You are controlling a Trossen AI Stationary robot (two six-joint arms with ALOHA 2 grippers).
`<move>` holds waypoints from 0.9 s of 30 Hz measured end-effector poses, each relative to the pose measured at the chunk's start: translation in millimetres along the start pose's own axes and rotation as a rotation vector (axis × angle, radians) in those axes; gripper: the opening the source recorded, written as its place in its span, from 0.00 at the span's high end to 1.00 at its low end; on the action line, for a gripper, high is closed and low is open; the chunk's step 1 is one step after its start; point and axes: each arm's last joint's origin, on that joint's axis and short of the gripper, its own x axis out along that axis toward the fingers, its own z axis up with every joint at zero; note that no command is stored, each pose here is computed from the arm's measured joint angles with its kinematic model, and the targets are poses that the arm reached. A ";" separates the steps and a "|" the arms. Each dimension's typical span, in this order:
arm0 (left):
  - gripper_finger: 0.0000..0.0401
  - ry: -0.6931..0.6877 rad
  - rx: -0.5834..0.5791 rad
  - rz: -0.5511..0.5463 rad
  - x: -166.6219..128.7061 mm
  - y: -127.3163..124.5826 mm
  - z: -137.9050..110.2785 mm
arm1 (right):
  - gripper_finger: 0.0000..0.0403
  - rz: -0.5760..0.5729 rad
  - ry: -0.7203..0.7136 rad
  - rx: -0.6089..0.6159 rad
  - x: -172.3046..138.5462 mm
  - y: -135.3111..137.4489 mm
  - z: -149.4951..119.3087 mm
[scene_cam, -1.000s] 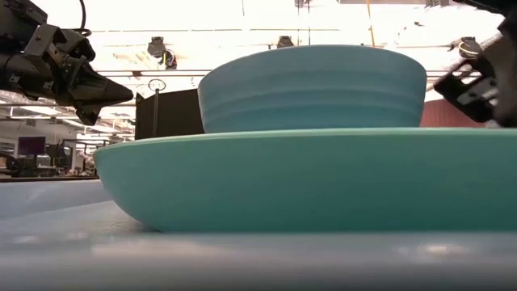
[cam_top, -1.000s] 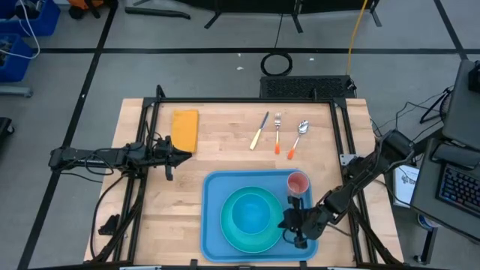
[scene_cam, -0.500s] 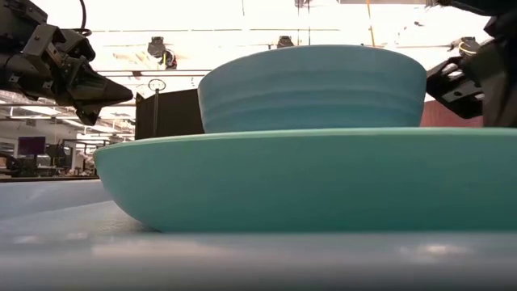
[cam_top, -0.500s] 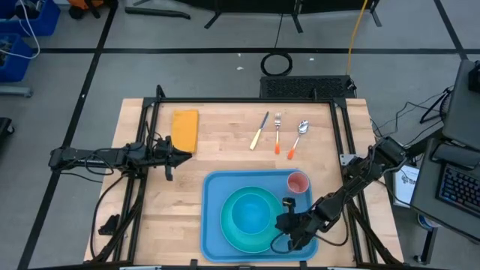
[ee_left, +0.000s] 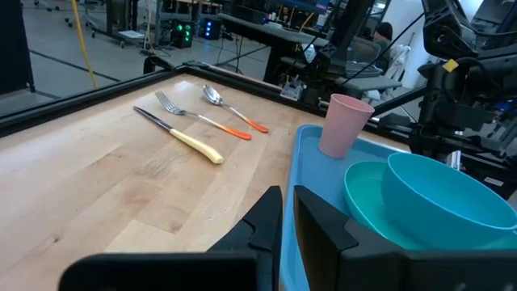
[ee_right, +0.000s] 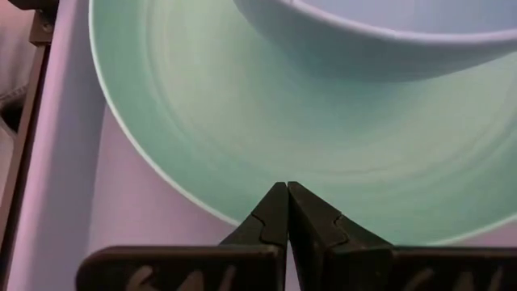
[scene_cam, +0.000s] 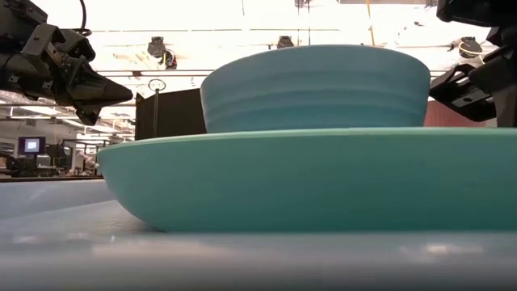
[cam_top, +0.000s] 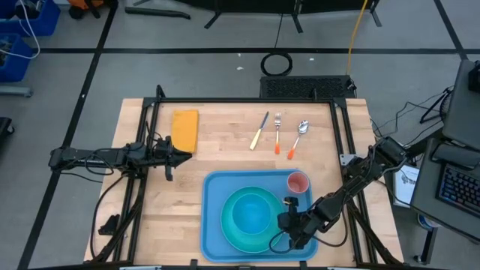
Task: Set up tray
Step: Adjust the green plate on the tray
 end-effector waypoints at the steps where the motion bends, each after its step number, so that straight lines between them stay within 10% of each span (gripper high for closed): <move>1: 0.91 0.000 0.000 0.000 0.0 0.0 0.0 | 1.00 0.000 0.000 0.000 0.0 0.0 0.0; 27: 0.91 -0.001 -0.001 0.001 0.0 0.0 0.0 | 1.00 -0.006 0.090 0.039 -0.6 -2.9 -6.9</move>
